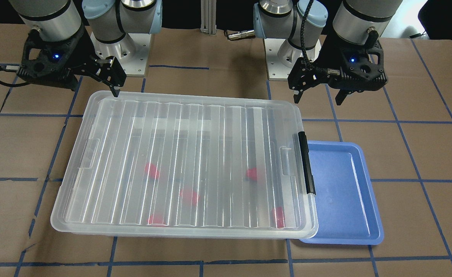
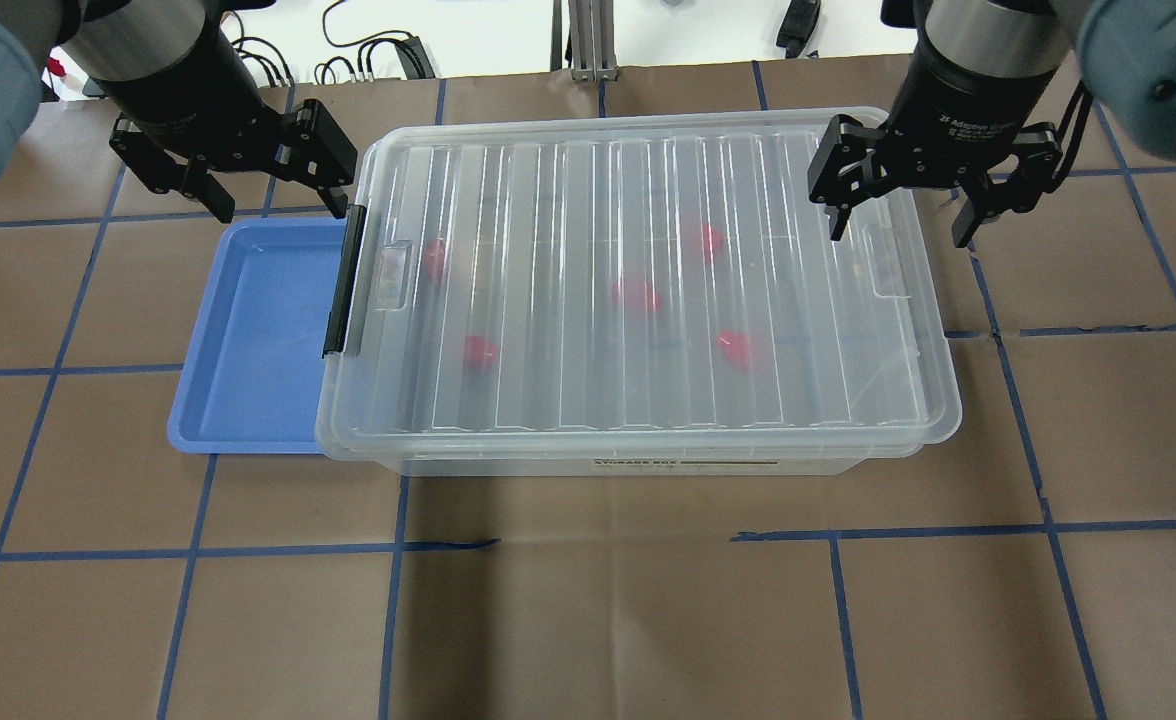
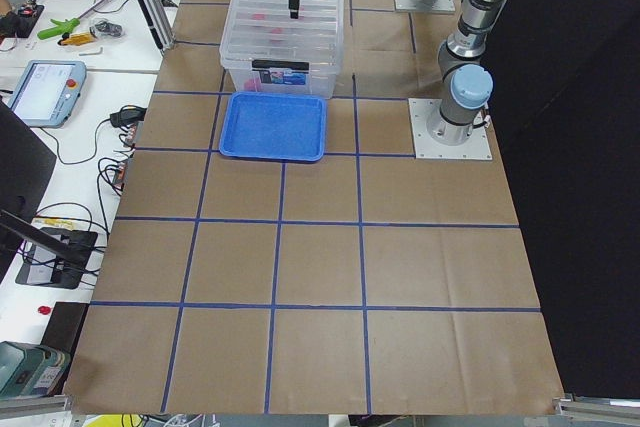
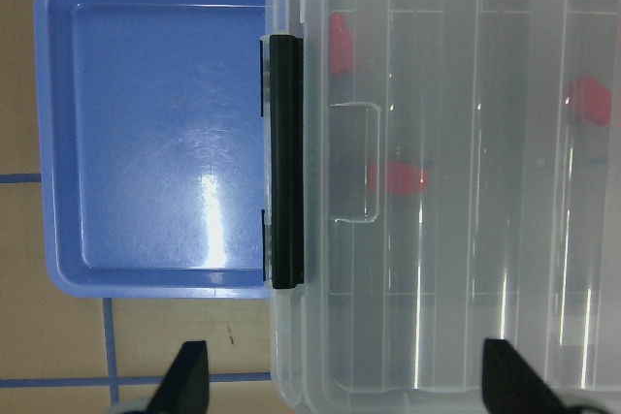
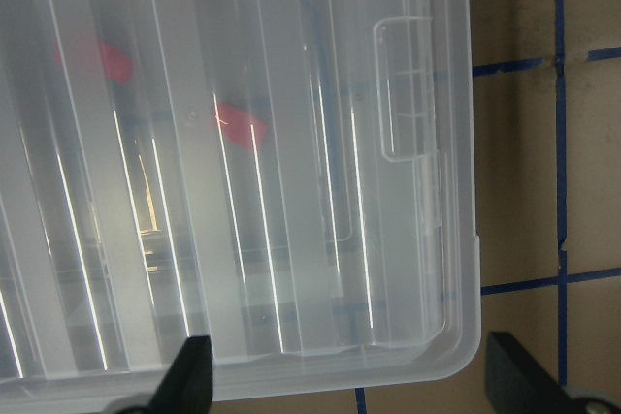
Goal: Place red block in blue tray from box
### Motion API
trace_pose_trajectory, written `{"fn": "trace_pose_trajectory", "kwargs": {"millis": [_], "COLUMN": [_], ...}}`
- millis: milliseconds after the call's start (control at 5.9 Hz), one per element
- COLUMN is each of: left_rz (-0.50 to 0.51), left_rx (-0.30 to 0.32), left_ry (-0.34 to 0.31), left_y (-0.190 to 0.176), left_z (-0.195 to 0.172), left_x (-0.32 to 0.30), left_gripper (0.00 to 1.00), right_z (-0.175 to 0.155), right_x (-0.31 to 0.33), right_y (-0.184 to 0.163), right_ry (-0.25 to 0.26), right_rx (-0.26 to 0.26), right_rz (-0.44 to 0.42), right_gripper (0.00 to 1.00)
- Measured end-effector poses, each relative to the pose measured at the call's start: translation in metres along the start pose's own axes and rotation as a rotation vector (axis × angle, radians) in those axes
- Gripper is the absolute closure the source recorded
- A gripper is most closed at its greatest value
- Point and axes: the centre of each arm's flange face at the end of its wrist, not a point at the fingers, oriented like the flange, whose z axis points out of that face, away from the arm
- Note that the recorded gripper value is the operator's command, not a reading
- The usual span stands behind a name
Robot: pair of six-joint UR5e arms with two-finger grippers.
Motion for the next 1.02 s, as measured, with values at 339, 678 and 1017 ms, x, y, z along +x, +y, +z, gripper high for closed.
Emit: {"fn": "trace_pose_trajectory", "kwargs": {"millis": [339, 678, 1017], "left_rz": [0.004, 0.005, 0.004], "left_rx": [0.003, 0.013, 0.019], "left_ry": [-0.001, -0.003, -0.002], "left_y": [0.002, -0.002, -0.005], "left_z": [-0.003, -0.008, -0.011], "left_x": [-0.003, -0.005, -0.006], "left_gripper": [0.01, 0.01, 0.01], "right_z": [0.016, 0.069, 0.135], "right_x": [0.059, 0.093, 0.096], "right_y": [-0.035, -0.065, -0.057], "right_ry": [-0.008, -0.012, -0.010], "right_rx": [-0.013, -0.016, 0.017], "right_rz": [0.010, 0.045, 0.047], "right_gripper": [0.00, 0.00, 0.00]}}
